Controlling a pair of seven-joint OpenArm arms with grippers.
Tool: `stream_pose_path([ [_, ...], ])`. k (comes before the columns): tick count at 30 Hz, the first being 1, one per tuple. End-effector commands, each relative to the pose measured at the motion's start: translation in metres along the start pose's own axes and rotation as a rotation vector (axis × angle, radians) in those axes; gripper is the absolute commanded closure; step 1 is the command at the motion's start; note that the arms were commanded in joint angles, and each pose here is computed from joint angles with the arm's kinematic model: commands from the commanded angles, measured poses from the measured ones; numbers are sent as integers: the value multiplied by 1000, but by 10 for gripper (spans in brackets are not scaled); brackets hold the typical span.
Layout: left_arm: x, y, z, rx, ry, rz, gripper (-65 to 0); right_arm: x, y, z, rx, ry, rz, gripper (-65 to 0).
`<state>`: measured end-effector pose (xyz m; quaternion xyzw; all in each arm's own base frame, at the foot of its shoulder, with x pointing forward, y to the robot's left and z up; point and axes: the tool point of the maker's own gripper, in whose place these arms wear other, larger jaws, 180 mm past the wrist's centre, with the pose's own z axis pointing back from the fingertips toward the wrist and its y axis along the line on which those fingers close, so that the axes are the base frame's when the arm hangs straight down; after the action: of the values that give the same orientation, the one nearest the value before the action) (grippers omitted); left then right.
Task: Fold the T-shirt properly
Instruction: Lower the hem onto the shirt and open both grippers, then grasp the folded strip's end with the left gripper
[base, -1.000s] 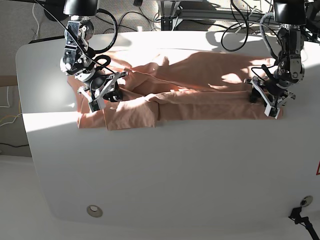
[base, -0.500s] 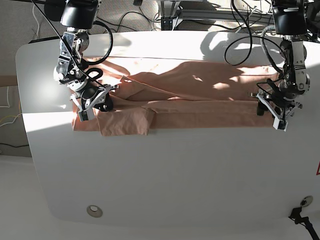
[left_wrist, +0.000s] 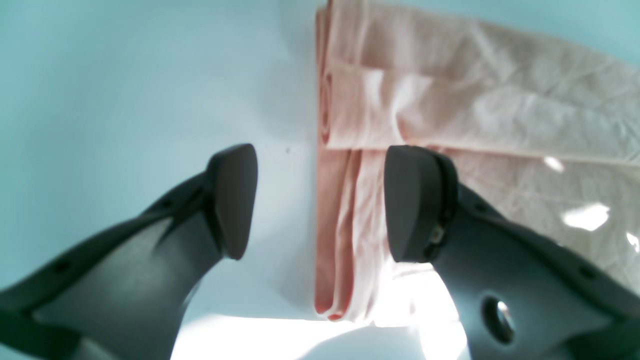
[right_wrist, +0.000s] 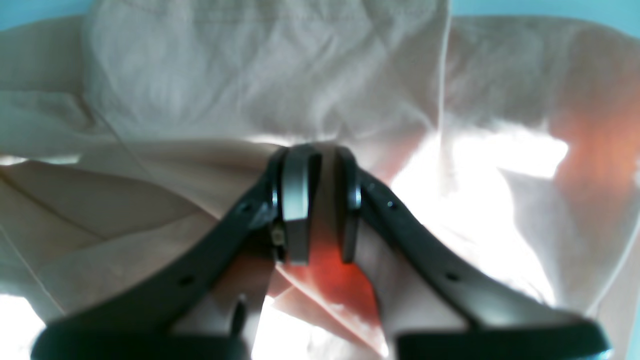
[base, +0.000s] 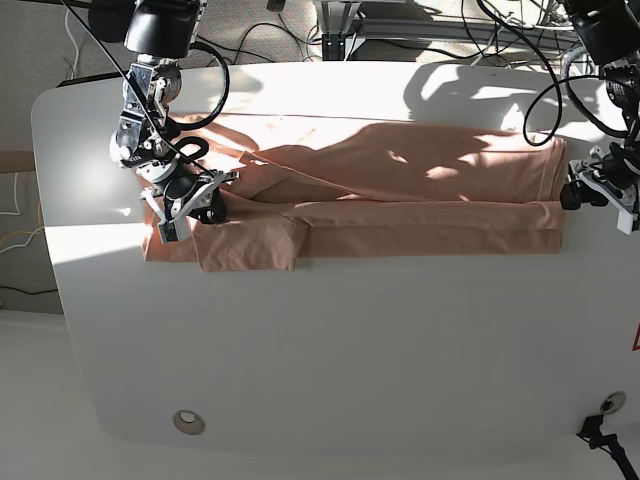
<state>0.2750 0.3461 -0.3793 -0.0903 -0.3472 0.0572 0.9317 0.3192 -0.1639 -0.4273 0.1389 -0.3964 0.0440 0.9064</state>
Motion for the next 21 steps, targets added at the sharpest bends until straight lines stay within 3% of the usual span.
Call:
stream_pose_path([
  [1,6,5,2,-15,-21,-8,-377,-10,-6,2,-26,62,23,-88],
  [9,-28,-22,-23,-90,63,18,-377,-12,-6,2,-26,65,22,-88],
  [13,-12,-50,-40,-149,38,6,-377,-11,-6,2,-26,64,23,-88],
  [21,-1,-70,-50,-191,2,28,-375,-17,-6,5,-26,71,24,-88],
])
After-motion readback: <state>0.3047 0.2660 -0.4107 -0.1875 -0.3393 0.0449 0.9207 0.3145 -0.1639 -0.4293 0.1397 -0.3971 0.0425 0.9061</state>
